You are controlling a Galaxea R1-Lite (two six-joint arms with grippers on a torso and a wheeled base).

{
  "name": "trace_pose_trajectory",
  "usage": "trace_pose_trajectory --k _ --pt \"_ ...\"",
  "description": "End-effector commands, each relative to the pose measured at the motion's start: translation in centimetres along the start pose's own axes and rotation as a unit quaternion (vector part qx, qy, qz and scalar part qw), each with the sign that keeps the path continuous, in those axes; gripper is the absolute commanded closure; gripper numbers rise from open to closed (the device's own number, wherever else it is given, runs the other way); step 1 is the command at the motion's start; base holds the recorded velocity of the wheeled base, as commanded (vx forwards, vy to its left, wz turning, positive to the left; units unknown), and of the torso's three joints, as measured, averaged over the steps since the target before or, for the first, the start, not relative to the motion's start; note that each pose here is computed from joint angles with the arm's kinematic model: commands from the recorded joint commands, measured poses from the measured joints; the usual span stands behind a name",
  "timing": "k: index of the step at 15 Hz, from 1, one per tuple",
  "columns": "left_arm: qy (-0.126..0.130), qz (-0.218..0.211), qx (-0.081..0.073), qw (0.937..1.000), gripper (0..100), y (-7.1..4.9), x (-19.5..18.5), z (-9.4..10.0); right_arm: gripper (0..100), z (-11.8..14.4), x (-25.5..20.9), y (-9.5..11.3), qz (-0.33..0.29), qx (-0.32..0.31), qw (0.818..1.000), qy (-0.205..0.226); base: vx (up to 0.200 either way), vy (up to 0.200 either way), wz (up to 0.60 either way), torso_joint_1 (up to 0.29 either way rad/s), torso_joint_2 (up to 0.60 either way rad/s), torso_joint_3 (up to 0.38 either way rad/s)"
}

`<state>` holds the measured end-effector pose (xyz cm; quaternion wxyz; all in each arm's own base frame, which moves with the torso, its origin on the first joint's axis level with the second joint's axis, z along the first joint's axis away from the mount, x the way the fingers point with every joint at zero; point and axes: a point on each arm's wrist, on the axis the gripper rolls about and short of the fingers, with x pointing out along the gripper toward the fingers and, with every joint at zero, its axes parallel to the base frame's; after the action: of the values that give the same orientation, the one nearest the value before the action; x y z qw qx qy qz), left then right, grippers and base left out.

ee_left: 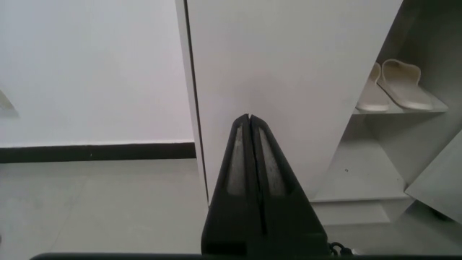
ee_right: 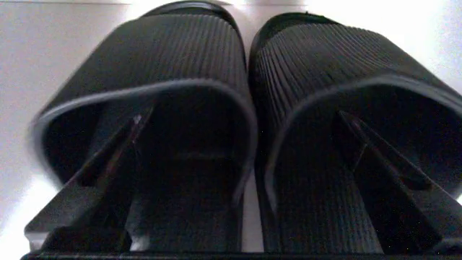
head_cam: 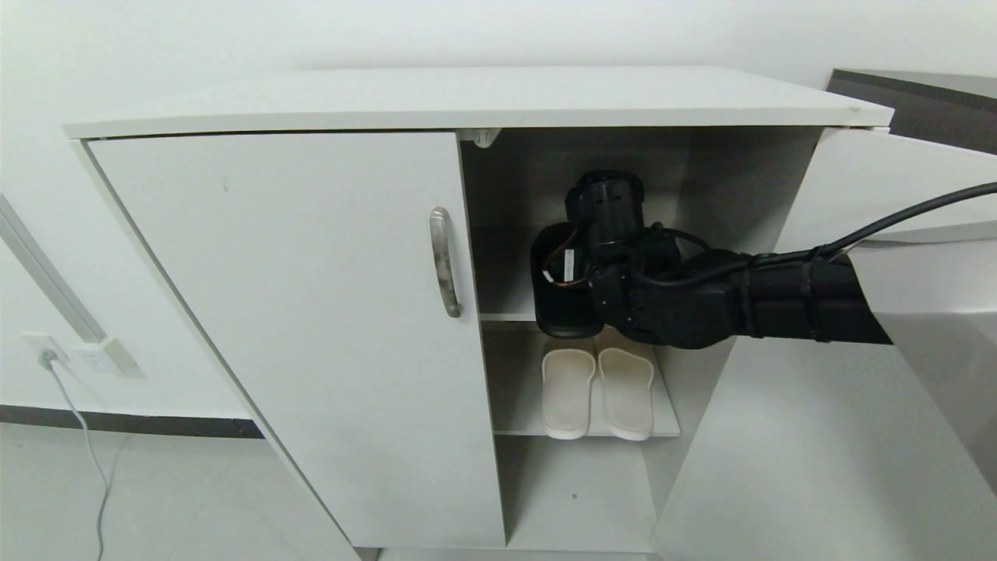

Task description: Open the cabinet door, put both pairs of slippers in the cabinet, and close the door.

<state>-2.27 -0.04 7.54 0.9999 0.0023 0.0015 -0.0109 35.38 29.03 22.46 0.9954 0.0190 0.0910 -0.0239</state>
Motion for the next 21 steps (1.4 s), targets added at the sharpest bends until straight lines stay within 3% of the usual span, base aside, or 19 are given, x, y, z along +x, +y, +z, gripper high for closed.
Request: trace_pose_trajectory --k 1,6,11,12,16,21 --pt "0.0 0.0 0.0 1.0 100 0.0 0.0 0.0 0 1.1 -1.5 -0.4 0.007 0.007 1.0 -0.006 0.0 0.0 0.0 0.0 0.0 0.0" --pt "0.0 0.0 -0.001 1.0 100 0.0 0.0 0.0 0 0.4 -6.8 -2.0 0.036 0.009 0.999 0.019 0.0 0.0 0.0 0.0 0.0 0.0" --pt "0.0 -0.001 -0.001 1.0 100 0.0 0.0 0.0 0 -0.7 -12.2 -4.9 0.099 0.009 0.995 0.018 0.0 0.0 0.0 0.0 0.0 0.0" --pt "0.0 -0.001 -0.001 1.0 100 0.0 0.0 0.0 100 -1.2 -12.9 -5.4 0.115 0.007 0.993 0.022 0.0 0.0 0.0 0.0 0.0 0.0" --pt "0.0 -0.001 -0.001 1.0 100 0.0 0.0 0.0 100 -3.2 -13.9 -6.4 0.152 0.003 0.988 0.029 0.0 0.0 0.0 0.0 0.0 0.0" --pt "0.0 -0.001 -0.002 1.0 100 0.0 0.0 0.0 100 -6.1 -13.3 -6.6 0.175 -0.045 0.983 0.028 0.0 0.0 0.0 0.0 0.0 0.0"
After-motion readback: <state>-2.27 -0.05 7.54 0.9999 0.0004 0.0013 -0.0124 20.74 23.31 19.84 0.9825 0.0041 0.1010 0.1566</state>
